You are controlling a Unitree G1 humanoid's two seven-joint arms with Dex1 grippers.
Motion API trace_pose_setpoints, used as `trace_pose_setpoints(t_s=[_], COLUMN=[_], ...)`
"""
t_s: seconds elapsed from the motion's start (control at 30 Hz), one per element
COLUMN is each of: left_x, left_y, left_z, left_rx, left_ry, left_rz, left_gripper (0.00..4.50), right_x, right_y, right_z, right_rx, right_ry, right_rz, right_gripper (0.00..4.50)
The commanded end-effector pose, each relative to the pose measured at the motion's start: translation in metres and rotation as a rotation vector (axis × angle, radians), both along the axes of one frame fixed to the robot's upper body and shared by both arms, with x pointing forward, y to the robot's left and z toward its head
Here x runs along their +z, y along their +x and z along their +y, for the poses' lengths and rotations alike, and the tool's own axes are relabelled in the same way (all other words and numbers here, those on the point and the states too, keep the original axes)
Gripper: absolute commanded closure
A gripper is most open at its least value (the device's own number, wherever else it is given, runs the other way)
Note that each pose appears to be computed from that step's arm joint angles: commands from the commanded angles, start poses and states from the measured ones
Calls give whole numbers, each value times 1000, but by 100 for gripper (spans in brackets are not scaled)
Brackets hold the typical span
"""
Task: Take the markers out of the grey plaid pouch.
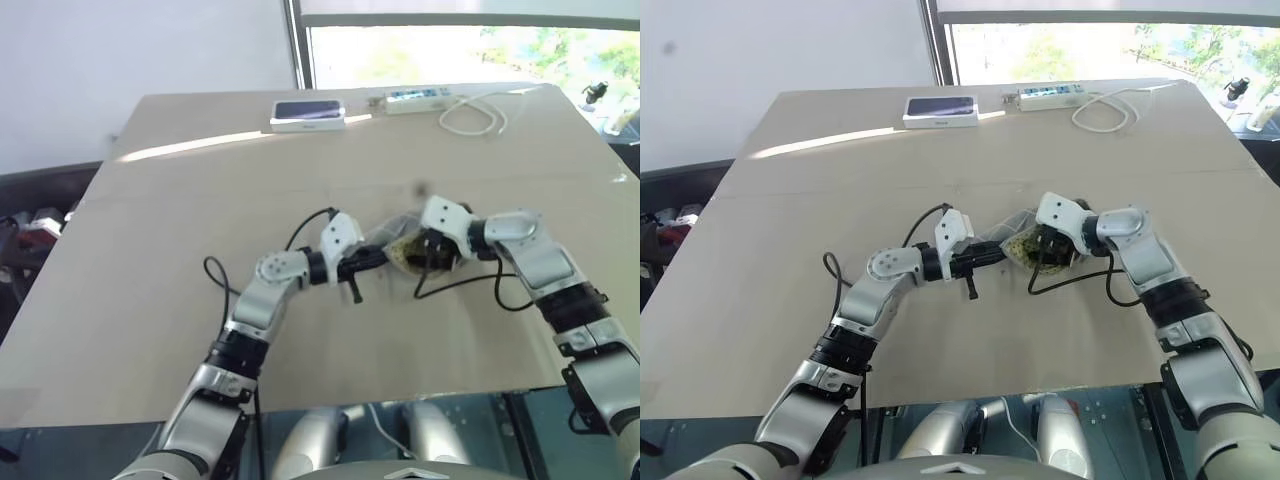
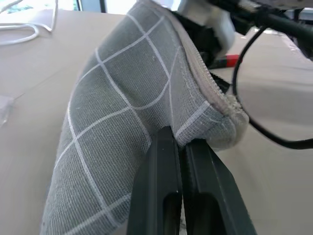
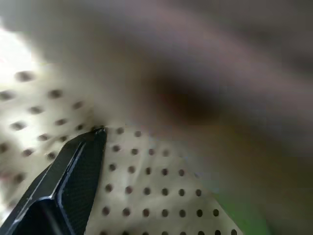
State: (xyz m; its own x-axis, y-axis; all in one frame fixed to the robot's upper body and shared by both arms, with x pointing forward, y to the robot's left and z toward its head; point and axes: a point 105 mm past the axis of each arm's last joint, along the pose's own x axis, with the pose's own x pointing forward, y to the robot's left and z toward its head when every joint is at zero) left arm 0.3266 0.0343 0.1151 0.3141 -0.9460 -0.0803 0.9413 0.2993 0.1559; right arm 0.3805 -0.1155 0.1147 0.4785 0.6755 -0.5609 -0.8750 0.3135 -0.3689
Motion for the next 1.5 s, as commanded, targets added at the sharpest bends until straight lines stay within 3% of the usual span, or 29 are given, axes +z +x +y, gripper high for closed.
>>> trace_pose_setpoints(t_s=[0.03,0.23,0.4,0.53,0.73,0.8,0.87,1.37,1.43,1.5], left_x=[15,14,15,14,12,12,12,12,11,11], left_y=[-2,-3,-2,-3,-4,-4,-3,-1,-1,-1], left_z=[-4,-5,-4,-4,-5,-5,-5,-6,-6,-6], left_rx=[-34,-31,-20,-15,-13,-14,-13,-7,-6,-7], left_ry=[-42,-44,-45,-46,-43,-42,-41,-31,-30,-29], left_rz=[-35,-39,-44,-44,-43,-44,-46,-59,-62,-64], left_gripper=[450,450,450,450,450,450,450,450,450,450], right_x=[-10,-29,-35,-32,-32,-33,-33,-39,-39,-40], right_y=[5,-1,-4,-5,-7,-8,-9,-17,-14,-13], right_z=[-6,-16,-26,-27,-30,-32,-32,-40,-40,-41], right_rx=[-66,-80,-88,-93,-97,-93,-91,-65,-82,-88], right_ry=[8,-7,-38,-36,-44,-50,-53,-107,-108,-108], right_rz=[115,298,362,368,359,355,351,341,324,324], right_gripper=[8,8,8,126,375,376,418,418,359,359])
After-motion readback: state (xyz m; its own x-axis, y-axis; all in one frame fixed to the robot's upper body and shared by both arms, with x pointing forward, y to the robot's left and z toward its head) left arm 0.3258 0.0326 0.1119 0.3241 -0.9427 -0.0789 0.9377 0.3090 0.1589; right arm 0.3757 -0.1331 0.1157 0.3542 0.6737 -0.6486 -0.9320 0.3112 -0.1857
